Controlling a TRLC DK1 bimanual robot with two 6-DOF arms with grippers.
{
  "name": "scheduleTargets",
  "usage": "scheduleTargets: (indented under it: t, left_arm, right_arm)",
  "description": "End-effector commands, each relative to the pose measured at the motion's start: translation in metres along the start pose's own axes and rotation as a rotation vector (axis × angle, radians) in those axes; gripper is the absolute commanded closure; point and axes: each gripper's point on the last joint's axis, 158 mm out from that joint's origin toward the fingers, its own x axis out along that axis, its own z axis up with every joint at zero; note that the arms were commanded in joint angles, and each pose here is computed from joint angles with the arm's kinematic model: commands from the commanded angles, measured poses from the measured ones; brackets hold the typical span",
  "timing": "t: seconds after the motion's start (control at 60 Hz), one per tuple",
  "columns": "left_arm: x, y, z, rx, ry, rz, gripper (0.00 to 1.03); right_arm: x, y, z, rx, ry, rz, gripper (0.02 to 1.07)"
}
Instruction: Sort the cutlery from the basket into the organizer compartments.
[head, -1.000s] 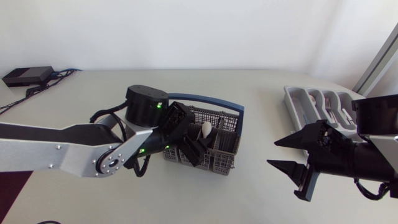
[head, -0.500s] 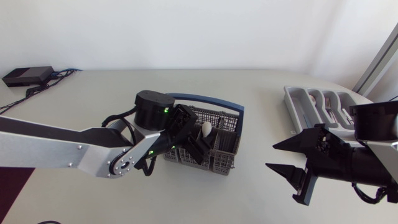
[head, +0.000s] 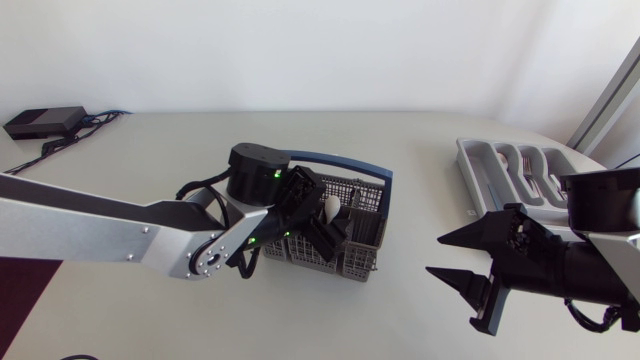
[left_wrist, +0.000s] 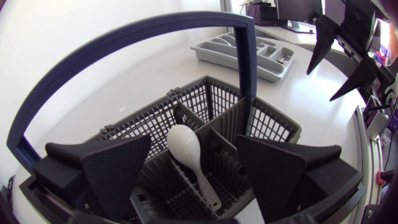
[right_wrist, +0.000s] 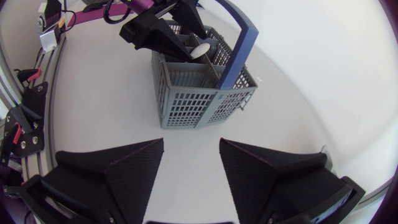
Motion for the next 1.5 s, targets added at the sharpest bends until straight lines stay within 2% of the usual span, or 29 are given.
scheduleTargets:
  t: [0.0, 0.267, 0.4, 0.633, 0.983, 1.15, 1.35, 1.483]
  left_arm:
    - [0.007, -0.003, 0.011, 0.006, -0.024, -0.018, 0.09]
    - [0.014, -0.005, 0.016, -0.001, -0.028, -0.053, 0.09]
    - [0.014, -0.012, 0.012, -0.019, -0.002, -0.112, 0.09]
    - [0.005, -0.020, -0.003, -0.048, 0.071, -0.161, 0.12]
    - [-0.017, -0.044, 0.011, -0.059, 0.030, -0.266, 0.12]
    - [-0.013, -0.046, 0.009, -0.053, 0.036, -0.269, 0.12]
    - [-0.009, -0.021, 0.017, -0.022, -0.017, -0.177, 0.12]
    - [-0.002, -0.017, 0.015, 0.011, -0.022, -0.142, 0.12]
  right_arm:
    - [0.003, 0.009, -0.004, 0.022, -0.002, 0.021, 0.41]
    - [0.003, 0.009, -0.004, 0.019, -0.004, 0.021, 0.41]
    - [0.003, 0.009, -0.004, 0.019, -0.004, 0.021, 0.41]
    - [0.003, 0.009, -0.004, 0.017, -0.005, 0.020, 0.41]
    - [0.003, 0.011, -0.007, 0.020, 0.000, 0.022, 0.41]
    - [0.004, 0.011, -0.008, 0.020, 0.003, 0.021, 0.41]
    - [0.005, 0.013, -0.011, 0.019, 0.007, 0.024, 0.41]
    - [0.004, 0.012, -0.009, 0.021, 0.003, 0.021, 0.41]
